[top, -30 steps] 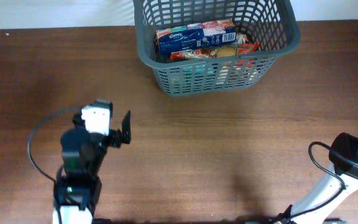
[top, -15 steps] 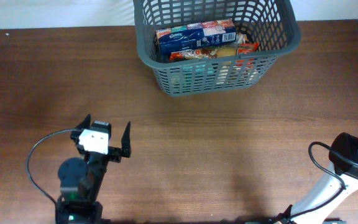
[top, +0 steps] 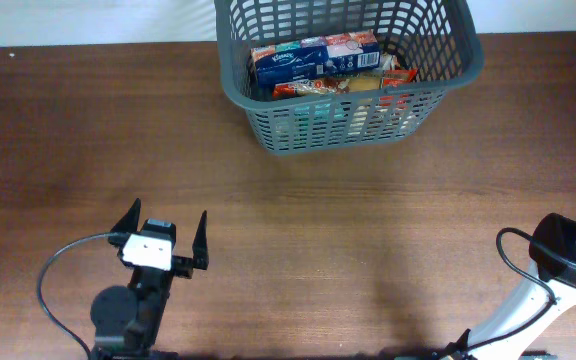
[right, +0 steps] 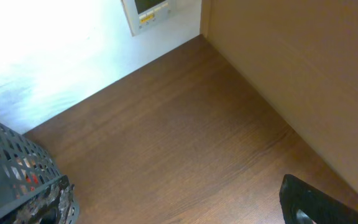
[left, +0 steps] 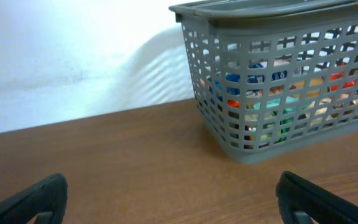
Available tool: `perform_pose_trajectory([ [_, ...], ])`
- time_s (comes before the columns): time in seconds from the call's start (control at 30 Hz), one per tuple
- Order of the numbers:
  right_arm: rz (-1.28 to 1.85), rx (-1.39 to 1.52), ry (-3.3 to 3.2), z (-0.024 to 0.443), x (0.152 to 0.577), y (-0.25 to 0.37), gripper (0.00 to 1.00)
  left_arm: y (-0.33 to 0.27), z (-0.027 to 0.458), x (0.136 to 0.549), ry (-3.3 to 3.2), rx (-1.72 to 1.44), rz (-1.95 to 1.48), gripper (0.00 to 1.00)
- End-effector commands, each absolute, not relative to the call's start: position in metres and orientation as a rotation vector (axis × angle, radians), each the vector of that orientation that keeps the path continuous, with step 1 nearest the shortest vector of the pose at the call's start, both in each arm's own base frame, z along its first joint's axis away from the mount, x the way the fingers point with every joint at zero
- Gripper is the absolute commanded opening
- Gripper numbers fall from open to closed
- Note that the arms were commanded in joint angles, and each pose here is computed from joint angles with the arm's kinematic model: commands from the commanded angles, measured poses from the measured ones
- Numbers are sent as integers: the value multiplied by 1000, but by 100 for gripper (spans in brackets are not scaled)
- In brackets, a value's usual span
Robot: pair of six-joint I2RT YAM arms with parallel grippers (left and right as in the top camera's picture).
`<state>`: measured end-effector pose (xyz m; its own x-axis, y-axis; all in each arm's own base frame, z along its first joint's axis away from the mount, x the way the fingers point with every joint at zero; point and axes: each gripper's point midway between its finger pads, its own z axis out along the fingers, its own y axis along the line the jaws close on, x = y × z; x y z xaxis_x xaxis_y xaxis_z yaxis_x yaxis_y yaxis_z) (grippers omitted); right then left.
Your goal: Pack container
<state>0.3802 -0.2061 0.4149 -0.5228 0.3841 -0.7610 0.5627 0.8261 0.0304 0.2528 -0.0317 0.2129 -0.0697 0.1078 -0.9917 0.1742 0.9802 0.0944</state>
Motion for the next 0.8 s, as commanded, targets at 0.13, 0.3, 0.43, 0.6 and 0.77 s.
perform_pose_trajectory([
  [0.13,-277,708,2191,412,379,-207,99,-27,210,248,1570,206,-15,99],
  [0.3,-277,709,2191,412,379,-207,99,-21,211,247,1540,175,17,99],
  [0.43,-277,708,2191,412,379,-207,99,-16,212,245,1525,152,39,99],
  [0.6,-277,709,2191,412,379,-207,99,-13,210,244,1516,140,50,99],
  [0.77,-277,708,2191,412,379,-207,99,-13,209,241,1489,135,53,99],
])
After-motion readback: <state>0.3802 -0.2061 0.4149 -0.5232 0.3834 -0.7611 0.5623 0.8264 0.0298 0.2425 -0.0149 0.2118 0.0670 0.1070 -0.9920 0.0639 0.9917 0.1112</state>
